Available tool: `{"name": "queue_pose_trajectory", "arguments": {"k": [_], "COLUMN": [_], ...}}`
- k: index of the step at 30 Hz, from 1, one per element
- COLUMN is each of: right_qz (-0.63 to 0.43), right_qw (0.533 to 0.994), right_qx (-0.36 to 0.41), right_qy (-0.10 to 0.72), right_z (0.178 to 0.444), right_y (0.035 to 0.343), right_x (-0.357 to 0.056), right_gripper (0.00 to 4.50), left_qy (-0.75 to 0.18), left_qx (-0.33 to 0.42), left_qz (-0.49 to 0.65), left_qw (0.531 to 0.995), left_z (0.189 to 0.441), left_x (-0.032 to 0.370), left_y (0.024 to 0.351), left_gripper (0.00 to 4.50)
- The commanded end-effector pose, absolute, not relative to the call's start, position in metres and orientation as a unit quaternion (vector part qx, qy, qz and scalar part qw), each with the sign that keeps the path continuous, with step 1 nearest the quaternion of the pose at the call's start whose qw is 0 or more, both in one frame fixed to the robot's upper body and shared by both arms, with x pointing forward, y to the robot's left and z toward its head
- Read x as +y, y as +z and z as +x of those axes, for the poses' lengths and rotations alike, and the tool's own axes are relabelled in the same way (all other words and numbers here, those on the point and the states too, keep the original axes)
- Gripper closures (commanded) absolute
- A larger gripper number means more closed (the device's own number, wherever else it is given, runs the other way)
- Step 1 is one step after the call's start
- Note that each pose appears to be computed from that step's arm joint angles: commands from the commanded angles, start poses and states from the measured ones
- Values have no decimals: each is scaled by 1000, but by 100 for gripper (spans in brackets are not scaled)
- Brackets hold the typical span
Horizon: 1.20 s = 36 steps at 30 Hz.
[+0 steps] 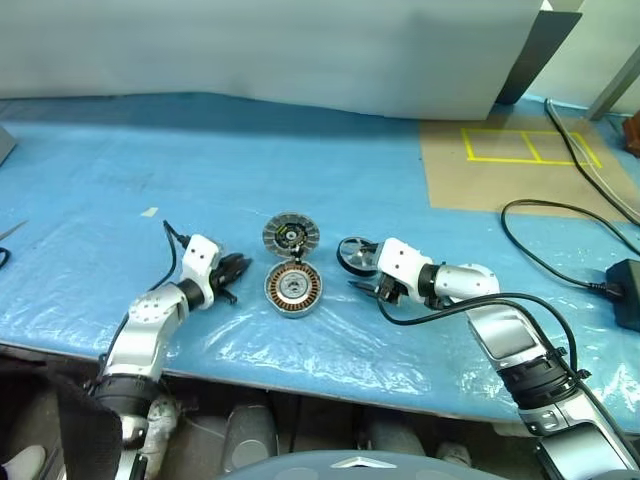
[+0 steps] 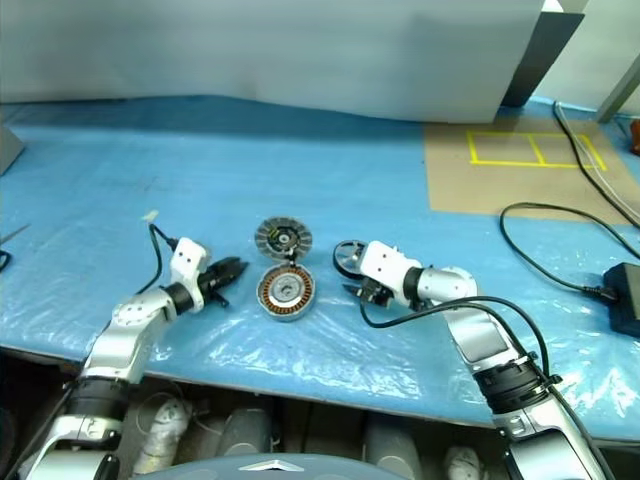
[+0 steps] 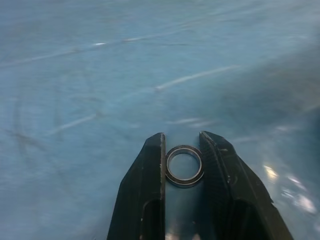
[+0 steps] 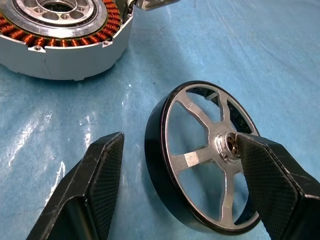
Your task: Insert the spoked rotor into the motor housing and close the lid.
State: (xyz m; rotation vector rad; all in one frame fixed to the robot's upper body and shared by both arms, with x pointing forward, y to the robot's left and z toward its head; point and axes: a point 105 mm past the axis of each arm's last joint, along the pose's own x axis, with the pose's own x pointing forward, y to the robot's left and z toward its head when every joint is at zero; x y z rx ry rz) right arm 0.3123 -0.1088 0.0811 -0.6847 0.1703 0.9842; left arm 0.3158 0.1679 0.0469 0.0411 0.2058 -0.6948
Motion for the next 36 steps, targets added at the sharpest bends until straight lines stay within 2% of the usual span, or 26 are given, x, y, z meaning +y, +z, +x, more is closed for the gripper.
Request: {"name": "queue_pose_trajectory", "arguments": {"k": [1,6,14,20,27,36], "right_qz": [-327,-333,-333,-331,-330,-325], "right_qw": [824,825,822,826,835,842], "right_qx": [77,83,88,88,96,103], "right_qy": [457,449,453,447,429,417], "right_z": [312,316,315,312,306,301], "right_y": [86,85,80,78,75,71], "right_x": [-115,-123,-123,-122,-131,-135], "right_gripper": [79,79,79,79,79,79], "left_qy": [-383,-401,-478,-500,-504,-525], "left_qx": [30,-19,-61,-40,0,-7], "left_qz": [10,31,54,76,104,85], "left_qw": [923,915,874,862,857,847], "left_z": [306,292,277,284,288,284], "left_x": [161,162,126,106,108,103], "left_y": [85,113,139,119,84,78], "left_gripper": [383,383,383,383,383,383]}}
